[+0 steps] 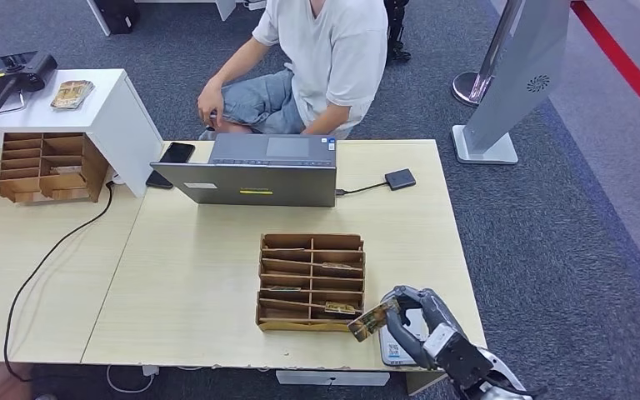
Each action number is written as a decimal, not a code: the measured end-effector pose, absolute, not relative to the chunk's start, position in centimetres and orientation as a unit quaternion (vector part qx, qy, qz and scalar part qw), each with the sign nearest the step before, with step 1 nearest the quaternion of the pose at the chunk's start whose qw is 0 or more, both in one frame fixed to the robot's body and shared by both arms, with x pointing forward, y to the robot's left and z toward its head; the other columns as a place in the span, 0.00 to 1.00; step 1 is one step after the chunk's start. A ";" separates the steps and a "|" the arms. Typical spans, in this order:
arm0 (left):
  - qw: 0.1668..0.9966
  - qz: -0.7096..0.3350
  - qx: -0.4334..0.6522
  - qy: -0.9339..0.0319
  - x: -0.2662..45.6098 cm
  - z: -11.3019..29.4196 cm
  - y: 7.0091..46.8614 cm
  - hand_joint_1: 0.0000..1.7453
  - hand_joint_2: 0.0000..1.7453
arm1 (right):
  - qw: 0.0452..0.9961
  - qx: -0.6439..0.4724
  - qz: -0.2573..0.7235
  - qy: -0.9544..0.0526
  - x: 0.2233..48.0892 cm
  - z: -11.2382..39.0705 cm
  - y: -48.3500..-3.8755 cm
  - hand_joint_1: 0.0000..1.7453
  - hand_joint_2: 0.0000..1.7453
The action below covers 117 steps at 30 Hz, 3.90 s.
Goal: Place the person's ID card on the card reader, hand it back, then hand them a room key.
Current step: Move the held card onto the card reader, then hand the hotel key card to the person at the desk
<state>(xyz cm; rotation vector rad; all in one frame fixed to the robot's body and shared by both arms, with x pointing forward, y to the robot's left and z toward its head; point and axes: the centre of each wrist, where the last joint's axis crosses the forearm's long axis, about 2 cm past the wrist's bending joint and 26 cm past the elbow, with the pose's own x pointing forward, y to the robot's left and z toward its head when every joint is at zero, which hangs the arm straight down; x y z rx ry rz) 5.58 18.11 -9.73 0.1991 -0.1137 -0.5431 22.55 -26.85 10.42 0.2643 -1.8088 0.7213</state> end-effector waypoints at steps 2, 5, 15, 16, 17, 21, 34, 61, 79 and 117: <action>0.956 -0.270 0.098 -0.057 5.6 -9.7 18.1 0.00 0.00 | 0.565 0.114 0.313 -0.755 22.3 10.1 -27.6 1.00 1.00; 0.956 -0.271 0.098 -0.057 5.6 -9.7 18.1 0.00 0.00 | 0.575 0.110 0.322 -0.744 22.2 9.7 -28.6 1.00 1.00; 0.954 -0.277 0.096 -0.058 5.6 -9.7 18.1 0.00 0.00 | 0.601 0.089 0.354 -0.711 21.9 8.6 -30.5 1.00 1.00; 0.954 -0.277 0.096 -0.058 5.6 -9.7 18.1 0.00 0.00 | 0.603 0.088 0.355 -0.708 21.9 8.5 -30.7 1.00 1.00; 0.954 -0.277 0.096 -0.058 5.6 -9.7 18.1 0.00 0.00 | 0.606 0.087 0.356 -0.706 21.9 8.3 -30.8 1.00 1.00; 0.954 -0.277 0.096 -0.058 5.6 -9.7 18.1 0.00 0.00 | 0.612 0.086 0.357 -0.700 21.9 8.0 -31.0 1.00 1.00; 0.955 -0.276 0.096 -0.058 5.6 -9.7 18.1 0.00 0.00 | 0.628 0.066 0.366 -0.684 22.3 7.5 -31.5 1.00 1.00; 0.957 -0.268 0.096 -0.053 5.6 -9.7 18.1 0.00 0.00 | 0.646 -0.028 0.382 -0.660 24.8 7.5 -32.8 1.00 1.00; 0.957 -0.268 0.096 -0.053 5.6 -9.7 18.1 0.00 0.00 | 0.659 -0.042 0.403 -0.634 25.2 7.2 -33.7 1.00 1.00; 0.958 -0.265 0.099 -0.049 5.6 -9.7 18.1 0.00 0.00 | 0.634 -0.084 0.471 -0.608 27.0 6.7 -30.2 1.00 1.00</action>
